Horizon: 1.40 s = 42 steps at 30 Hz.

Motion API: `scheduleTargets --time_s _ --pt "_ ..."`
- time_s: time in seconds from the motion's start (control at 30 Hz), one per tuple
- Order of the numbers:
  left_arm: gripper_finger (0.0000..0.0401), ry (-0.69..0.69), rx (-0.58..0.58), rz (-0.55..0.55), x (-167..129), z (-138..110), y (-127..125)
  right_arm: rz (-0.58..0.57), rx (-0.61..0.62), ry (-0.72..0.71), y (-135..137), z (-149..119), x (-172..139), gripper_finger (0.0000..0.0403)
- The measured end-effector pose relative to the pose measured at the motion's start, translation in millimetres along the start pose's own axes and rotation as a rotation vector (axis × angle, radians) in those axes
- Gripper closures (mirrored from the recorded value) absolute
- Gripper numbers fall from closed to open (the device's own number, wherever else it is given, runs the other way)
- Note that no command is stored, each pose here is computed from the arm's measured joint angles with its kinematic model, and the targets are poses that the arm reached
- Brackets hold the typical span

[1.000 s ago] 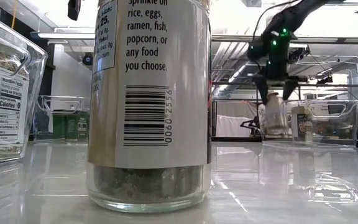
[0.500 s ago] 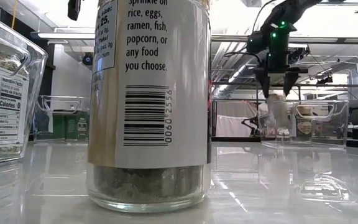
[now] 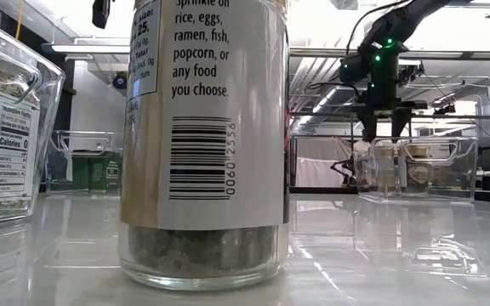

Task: Sort spices by type
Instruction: Put the golden seasoning bottle into the top right transparent bin

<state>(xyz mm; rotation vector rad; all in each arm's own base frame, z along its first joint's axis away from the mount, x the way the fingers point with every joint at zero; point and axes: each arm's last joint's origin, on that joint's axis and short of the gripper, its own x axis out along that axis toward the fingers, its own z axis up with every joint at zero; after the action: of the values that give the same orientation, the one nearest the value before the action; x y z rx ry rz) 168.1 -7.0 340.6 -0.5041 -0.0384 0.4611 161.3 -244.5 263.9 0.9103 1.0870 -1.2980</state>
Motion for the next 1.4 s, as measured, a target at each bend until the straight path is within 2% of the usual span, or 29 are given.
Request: scheduleTargets --time_s 0.23,0.33,0.4,0.53,0.6,0.77,0.9,1.07,1.17,1.3,1.4 --pt "0.0401 0.012 0.009 0.008 0.0 -1.3 0.8 0.052 -0.055 -0.099 -0.8 9.6 -30.6 0.0173" --pt "0.0401 0.011 0.009 0.007 -0.1 -1.2 0.8 0.136 -0.088 -0.146 1.5 9.5 -51.8 0.0176" --pt "0.0401 0.011 0.009 0.007 -0.1 -1.2 0.8 0.268 -0.123 -0.148 8.3 5.6 -64.7 0.0176" --pt "0.0401 0.026 0.009 -0.016 0.0 -1.7 0.1 0.685 -0.264 -0.072 44.2 -13.7 -85.2 0.0176" --pt "0.0401 0.04 0.009 -0.037 -0.2 -2.2 -0.4 0.841 -0.359 -0.041 72.4 -32.5 -97.8 0.0176" --pt "0.0401 0.082 0.034 -0.084 -0.4 -4.2 -1.2 1.056 -0.567 -0.097 143.7 -102.8 -135.5 0.0176" --pt "0.0401 0.139 0.094 -0.136 -1.2 -7.4 -1.3 1.201 -0.669 -0.141 173.2 -165.5 -166.5 0.0176" --pt "0.0401 0.216 0.194 -0.197 -2.2 -12.9 -0.6 1.295 -0.551 -0.152 185.3 -238.0 -197.5 0.0176" --pt "0.0401 0.24 0.203 -0.206 -2.4 -14.7 0.0 1.322 -0.473 -0.214 184.9 -272.5 -210.5 0.0175" --pt "0.0401 0.236 0.199 -0.214 -2.4 -14.1 -0.5 1.298 -0.395 -0.302 178.9 -300.8 -218.3 0.0175" --pt "0.0401 0.235 0.19 -0.214 -2.4 -14.0 -0.6 1.25 -0.381 -0.411 177.8 -308.9 -218.5 0.0175"
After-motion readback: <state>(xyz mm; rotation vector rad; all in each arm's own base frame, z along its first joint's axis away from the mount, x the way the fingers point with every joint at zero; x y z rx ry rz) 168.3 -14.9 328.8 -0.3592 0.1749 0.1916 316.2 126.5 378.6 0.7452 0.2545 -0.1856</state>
